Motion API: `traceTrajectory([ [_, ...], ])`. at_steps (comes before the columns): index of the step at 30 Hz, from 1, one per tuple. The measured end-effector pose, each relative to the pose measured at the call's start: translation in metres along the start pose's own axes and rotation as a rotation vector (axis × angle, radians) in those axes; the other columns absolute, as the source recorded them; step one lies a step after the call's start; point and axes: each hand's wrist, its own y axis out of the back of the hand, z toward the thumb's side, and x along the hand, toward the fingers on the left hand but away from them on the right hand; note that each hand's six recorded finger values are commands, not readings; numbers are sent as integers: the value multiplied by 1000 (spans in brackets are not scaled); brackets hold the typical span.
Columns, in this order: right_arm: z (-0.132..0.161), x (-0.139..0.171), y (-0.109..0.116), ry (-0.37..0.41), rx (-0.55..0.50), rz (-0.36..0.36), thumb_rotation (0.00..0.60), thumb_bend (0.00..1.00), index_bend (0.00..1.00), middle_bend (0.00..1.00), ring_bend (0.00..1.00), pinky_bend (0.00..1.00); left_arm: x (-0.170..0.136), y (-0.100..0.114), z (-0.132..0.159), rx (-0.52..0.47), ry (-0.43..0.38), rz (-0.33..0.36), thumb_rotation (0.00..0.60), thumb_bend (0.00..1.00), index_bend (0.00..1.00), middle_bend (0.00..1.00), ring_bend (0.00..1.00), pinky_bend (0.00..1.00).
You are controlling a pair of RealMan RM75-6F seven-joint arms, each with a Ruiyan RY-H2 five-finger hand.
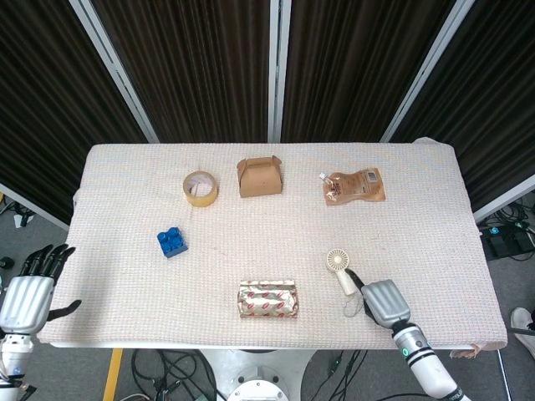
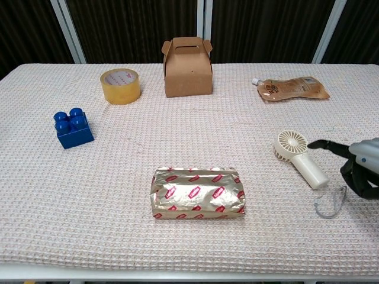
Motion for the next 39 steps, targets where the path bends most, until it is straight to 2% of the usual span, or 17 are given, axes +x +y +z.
traceTrajectory([
  [8,-25,22,58,-52,-7,-218,600,1000,0,903,815,681,1,2,5,-1,-9,7,600,0,126,112,63,130],
  [11,-43,37,78,-92,-7,-315,600,1000,0,902,815,681,1,3,7,-1,-12,9,600,0,126,112,63,130],
  [16,-89,72,103,-203,11,-479,600,1000,0,867,796,679,1,3,10,-7,-14,6,600,0,126,112,63,127],
  [17,-98,80,105,-225,16,-502,600,989,0,776,709,660,0,2,11,-7,-16,4,600,0,126,112,63,127],
  [18,-109,89,106,-247,20,-526,600,938,0,595,537,595,0,2,12,-7,-18,3,600,0,126,112,63,126],
  [19,-116,95,106,-259,21,-535,600,842,0,353,308,456,0,2,13,-6,-21,2,600,0,126,112,63,126],
  [20,-123,101,105,-269,21,-539,600,746,0,204,175,329,0,2,14,-6,-23,3,600,0,126,112,63,126],
  [21,-132,108,102,-283,19,-540,600,596,0,51,39,153,-1,2,15,-6,-23,3,600,0,126,112,63,126],
  [22,-139,113,100,-294,19,-542,600,495,0,4,0,51,-1,2,15,-6,-23,3,600,0,126,112,63,126],
  [23,-146,119,99,-306,20,-547,600,407,0,0,0,1,-1,2,15,-5,-23,2,600,0,126,112,63,126],
  [25,-160,130,97,-325,1,-561,600,345,0,0,0,0,-1,2,17,-3,-23,3,600,0,126,112,63,126],
  [30,-175,141,91,-357,-11,-543,600,293,0,0,0,0,-1,6,22,-5,-31,14,600,0,126,112,63,126],
  [39,-168,135,81,-374,-21,-476,600,171,0,0,0,0,0,11,21,-3,-34,20,600,0,126,112,63,126],
])
